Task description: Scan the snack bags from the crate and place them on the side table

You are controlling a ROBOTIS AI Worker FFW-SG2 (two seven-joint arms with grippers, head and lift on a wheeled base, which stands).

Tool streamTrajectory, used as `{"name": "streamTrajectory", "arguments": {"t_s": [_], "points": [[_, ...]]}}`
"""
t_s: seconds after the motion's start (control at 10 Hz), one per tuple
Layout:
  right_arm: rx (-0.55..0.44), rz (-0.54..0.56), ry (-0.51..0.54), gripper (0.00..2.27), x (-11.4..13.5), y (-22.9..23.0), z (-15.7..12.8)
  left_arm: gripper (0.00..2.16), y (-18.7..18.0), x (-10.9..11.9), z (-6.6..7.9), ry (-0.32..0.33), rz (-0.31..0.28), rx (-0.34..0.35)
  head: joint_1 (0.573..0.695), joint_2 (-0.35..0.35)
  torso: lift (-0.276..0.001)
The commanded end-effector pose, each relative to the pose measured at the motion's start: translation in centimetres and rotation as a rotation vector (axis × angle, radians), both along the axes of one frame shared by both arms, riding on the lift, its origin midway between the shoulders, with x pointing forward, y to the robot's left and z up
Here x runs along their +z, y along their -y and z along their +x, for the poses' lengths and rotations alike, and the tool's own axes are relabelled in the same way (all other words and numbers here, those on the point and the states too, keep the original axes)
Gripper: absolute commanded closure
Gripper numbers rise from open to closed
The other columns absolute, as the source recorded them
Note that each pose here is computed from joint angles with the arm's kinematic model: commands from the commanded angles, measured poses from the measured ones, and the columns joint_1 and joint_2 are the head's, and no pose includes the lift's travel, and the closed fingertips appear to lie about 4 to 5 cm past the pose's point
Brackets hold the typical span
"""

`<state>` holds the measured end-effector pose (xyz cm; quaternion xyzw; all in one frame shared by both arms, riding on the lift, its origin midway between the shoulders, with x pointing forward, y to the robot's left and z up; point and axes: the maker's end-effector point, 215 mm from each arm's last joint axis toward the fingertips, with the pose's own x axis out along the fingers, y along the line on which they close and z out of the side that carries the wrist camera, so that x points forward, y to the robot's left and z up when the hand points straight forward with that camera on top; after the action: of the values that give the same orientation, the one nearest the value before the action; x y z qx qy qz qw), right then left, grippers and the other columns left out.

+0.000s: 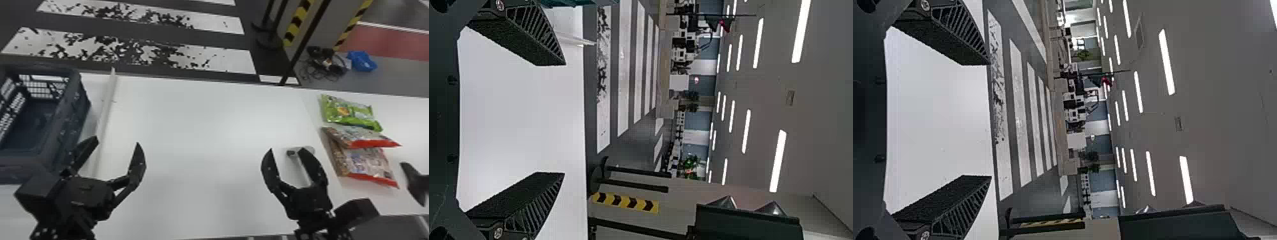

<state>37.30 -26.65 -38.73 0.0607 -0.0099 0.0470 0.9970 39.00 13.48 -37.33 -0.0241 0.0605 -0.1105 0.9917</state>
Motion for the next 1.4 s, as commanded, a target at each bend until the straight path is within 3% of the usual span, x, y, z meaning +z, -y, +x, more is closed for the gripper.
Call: {"name": "streamTrajectory", "arguments": {"t_s": [0.0, 1.3], "points": [[-0.001, 0.001, 0.0, 0.06, -0.01, -0.01, 0.0, 0.08, -0.01, 0.03, 0.03, 0.0, -0.003, 0.003, 0.695, -0.196, -0.094], [0.004, 0.003, -0.011, 0.06, -0.32, -0.23, 0.07, 0.08, 0.1, 0.13, 0.03, 0.002, -0.006, 0.001, 0.695, -0.195, -0.094]]}}
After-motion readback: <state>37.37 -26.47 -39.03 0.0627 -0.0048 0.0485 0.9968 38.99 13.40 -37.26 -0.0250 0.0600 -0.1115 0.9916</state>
